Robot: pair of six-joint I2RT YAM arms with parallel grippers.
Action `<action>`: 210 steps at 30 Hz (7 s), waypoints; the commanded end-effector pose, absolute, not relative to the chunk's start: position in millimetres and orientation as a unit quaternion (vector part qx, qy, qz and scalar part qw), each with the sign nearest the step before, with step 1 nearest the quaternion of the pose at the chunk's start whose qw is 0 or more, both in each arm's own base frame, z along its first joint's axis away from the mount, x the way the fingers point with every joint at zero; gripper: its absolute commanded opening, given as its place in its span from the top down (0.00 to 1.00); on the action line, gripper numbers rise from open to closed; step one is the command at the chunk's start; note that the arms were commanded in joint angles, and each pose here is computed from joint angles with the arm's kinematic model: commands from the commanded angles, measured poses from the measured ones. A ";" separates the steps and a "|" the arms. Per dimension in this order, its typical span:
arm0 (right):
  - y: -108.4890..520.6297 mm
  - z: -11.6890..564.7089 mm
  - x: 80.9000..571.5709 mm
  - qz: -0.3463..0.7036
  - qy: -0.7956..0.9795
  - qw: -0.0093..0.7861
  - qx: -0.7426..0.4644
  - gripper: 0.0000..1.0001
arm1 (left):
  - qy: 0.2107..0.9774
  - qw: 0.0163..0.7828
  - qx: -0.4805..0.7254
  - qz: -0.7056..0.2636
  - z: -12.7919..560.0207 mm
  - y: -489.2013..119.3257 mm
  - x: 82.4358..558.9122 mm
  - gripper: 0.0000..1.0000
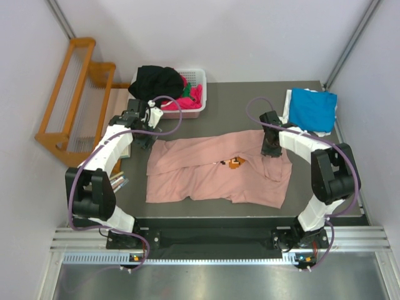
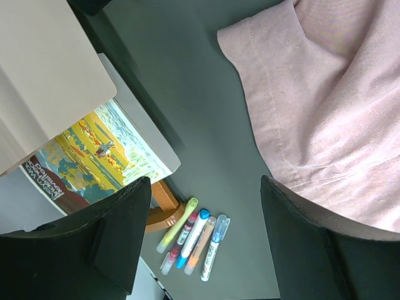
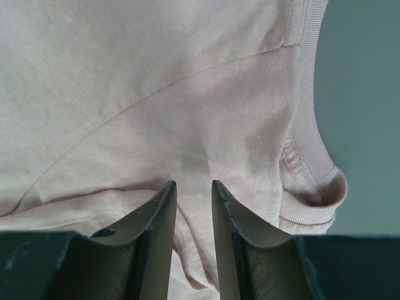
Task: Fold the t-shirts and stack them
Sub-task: Fold the tshirt
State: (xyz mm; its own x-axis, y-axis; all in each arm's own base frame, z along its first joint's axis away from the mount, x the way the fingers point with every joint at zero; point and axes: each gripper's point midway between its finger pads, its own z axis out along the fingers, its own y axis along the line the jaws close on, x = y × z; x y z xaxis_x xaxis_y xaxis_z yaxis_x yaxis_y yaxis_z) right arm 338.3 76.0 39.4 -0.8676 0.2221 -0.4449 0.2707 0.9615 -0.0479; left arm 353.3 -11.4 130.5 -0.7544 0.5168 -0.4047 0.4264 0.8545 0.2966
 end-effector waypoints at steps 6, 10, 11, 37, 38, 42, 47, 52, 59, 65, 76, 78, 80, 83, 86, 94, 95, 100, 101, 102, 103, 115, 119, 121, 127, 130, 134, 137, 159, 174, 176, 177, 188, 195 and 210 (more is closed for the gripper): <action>100.0 54.0 346.9 -0.031 0.963 0.249 0.097 0.71 | 0.926 0.268 0.249 0.093 144.9 -13.7 358.9 0.25; 110.0 52.6 343.7 -0.020 0.966 0.245 0.086 0.71 | 0.925 0.271 0.248 0.093 147.4 -13.7 359.1 0.25; 114.3 52.2 342.6 -0.019 0.966 0.245 0.080 0.71 | 0.925 0.271 0.249 0.094 147.4 -13.4 358.8 0.25; 185.4 43.5 282.3 0.031 0.977 0.210 -0.007 0.72 | 0.924 0.274 0.248 0.094 149.3 -13.9 360.1 0.25; 189.0 45.0 277.5 0.035 0.978 0.206 -0.012 0.72 | 0.925 0.274 0.247 0.093 149.1 -13.9 359.7 0.25; 199.0 57.6 270.7 0.045 0.976 0.211 -0.026 0.72 | 0.925 0.273 0.246 0.094 148.9 -13.6 358.9 0.25; 195.0 87.6 292.7 0.033 0.967 0.250 -0.018 0.71 | 0.925 0.272 0.247 0.096 148.9 -12.6 358.2 0.25; 185.3 89.9 320.8 0.025 0.964 0.266 0.003 0.71 | 0.926 0.271 0.246 0.096 148.4 -12.7 358.3 0.25; 179.8 52.2 337.2 0.008 0.972 0.235 0.012 0.73 | 0.925 0.271 0.246 0.101 149.7 -11.1 359.5 0.25; 176.0 39.0 321.9 0.013 0.976 0.218 0.008 0.74 | 0.924 0.275 0.247 0.102 153.2 -11.4 360.5 0.25; 159.9 49.9 293.5 0.003 0.975 0.220 0.004 0.79 | 0.925 0.272 0.244 0.100 150.3 -11.6 361.8 0.25; 160.1 54.1 289.9 0.005 0.976 0.219 0.002 0.78 | 0.926 0.270 0.245 0.100 148.9 -11.5 361.1 0.25; 164.9 63.6 289.1 0.018 0.974 0.225 -0.001 0.71 | 0.926 0.271 0.244 0.100 148.8 -11.5 361.1 0.25; 175.2 73.2 282.9 0.039 0.974 0.222 -0.013 0.70 | 0.926 0.273 0.243 0.098 150.7 -12.3 361.7 0.25; 191.0 74.1 272.8 0.067 0.977 0.199 -0.040 0.61 | 0.926 0.273 0.242 0.097 150.1 -12.7 362.1 0.25; 204.0 89.8 311.4 0.076 0.972 0.218 -0.042 0.32 | 0.936 0.259 0.232 0.056 124.3 -29.1 370.8 0.24; 204.6 94.8 322.8 0.078 0.970 0.228 -0.034 0.32 | 0.941 0.243 0.232 0.049 111.2 -34.0 373.6 0.25; 209.8 113.6 381.2 0.083 0.962 0.261 -0.005 0.32 | 0.953 0.194 0.232 0.035 60.4 -58.8 389.5 0.29; 203.9 113.8 391.0 0.083 0.961 0.263 0.007 0.32 | 0.952 0.199 0.230 0.031 59.7 -62.5 397.9 0.30; 202.1 110.6 399.4 0.085 0.961 0.261 0.015 0.33 | 0.953 0.198 0.228 0.024 55.9 -66.1 402.0 0.30; 199.6 109.5 404.0 0.088 0.961 0.260 0.021 0.33 | 0.957 0.189 0.221 0.018 44.9 -69.6 405.4 0.30; 171.1 64.1 406.0 0.075 0.969 0.229 0.055 0.34 | 0.963 0.177 0.201 -0.012 24.8 -81.0 424.5 0.35; 156.6 53.8 404.9 0.075 0.970 0.221 0.070 0.34 | 0.972 0.159 0.174 0.016 12.4 -50.8 415.8 0.36; 152.7 48.0 402.3 0.078 0.971 0.214 0.072 0.35 | 0.972 0.160 0.165 0.036 13.4 -34.8 414.4 0.36; 145.3 45.3 408.3 0.087 0.969 0.217 0.086 0.35 | 0.979 0.150 0.121 0.071 20.9 25.9 391.1 0.39; 142.3 49.4 414.8 0.090 0.966 0.223 0.095 0.35 | 0.981 0.139 0.101 0.090 22.9 60.9 372.0 0.39; 148.6 57.3 417.2 0.110 0.963 0.228 0.094 0.35 | 0.982 0.145 0.090 0.084 36.5 68.8 369.3 0.39; 148.4 58.4 417.5 0.111 0.962 0.228 0.096 0.35 | 0.981 0.168 0.083 0.058 56.1 54.9 381.2 0.39; 106.7 18.5 437.0 0.060 0.965 0.202 0.155 0.35 | 0.946 0.265 0.183 0.038 166.6 -30.7 375.1 0.34; 19.8 50.3 461.0 0.029 0.940 0.236 0.244 0.37 | 0.945 0.263 0.191 0.019 165.5 -39.3 371.7 0.33; 25.6 51.3 458.5 0.031 0.942 0.236 0.237 0.37 | 0.946 0.252 0.203 -0.001 160.2 -50.4 365.6 0.33; 29.6 53.3 457.6 0.038 0.942 0.237 0.233 0.37 | 0.948 0.239 0.209 -0.008 152.4 -55.3 360.7 0.33; 110.2 89.0 439.0 0.093 0.949 0.263 0.149 0.36 | 0.955 0.122 0.268 -0.044 75.2 -103.1 319.1 0.34; 110.4 65.9 444.6 0.082 0.955 0.244 0.148 0.37 | 0.960 0.112 0.257 -0.028 56.8 -97.2 332.7 0.35; 101.0 31.6 440.6 0.070 0.962 0.212 0.156 0.37 | 0.971 0.136 0.193 -0.038 57.2 -64.1 362.0 0.36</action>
